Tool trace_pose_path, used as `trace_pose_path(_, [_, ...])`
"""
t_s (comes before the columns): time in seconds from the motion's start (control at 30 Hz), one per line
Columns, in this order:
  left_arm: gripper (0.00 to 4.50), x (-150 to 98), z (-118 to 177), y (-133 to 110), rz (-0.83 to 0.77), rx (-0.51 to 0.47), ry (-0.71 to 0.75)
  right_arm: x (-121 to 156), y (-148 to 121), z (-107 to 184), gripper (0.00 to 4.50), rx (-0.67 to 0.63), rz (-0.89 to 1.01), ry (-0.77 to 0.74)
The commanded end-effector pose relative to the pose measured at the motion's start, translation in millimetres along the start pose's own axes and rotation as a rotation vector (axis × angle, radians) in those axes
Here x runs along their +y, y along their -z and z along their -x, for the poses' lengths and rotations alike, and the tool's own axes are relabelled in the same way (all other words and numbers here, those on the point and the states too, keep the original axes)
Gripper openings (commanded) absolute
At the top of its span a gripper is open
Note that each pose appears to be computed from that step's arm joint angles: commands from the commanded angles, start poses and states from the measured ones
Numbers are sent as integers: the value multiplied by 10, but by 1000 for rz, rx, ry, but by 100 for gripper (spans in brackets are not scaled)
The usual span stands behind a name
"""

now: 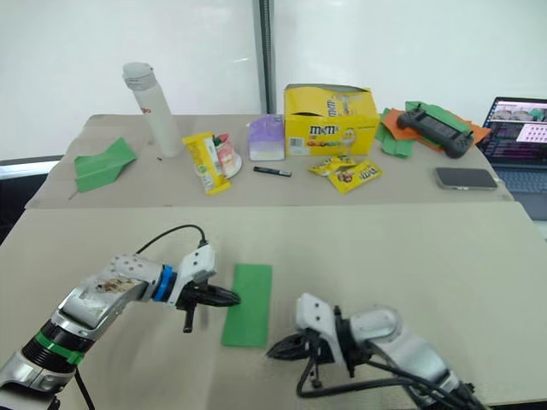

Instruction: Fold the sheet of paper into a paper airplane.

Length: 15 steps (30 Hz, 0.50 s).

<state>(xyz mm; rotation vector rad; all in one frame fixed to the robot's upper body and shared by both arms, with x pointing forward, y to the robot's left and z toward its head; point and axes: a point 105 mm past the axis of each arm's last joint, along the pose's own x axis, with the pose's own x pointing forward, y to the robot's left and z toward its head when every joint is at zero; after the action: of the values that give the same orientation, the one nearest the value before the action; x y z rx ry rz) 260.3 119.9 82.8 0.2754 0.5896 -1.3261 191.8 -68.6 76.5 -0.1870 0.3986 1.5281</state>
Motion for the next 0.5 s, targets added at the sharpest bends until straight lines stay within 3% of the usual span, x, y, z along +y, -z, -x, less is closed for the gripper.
trace_pose_path(0.03, [0,4,296,-137,-1,-87,-30,-55,-275,99,1,-44,38,19])
trace_pose_path(0.17, [0,12,427,1,12,-54,-78,-217,-326,191,1,-16,62,75])
trace_pose_path(0.5, [0,-111,30,47,-35,-53,-3,-514,-228,389,1,90,116,205])
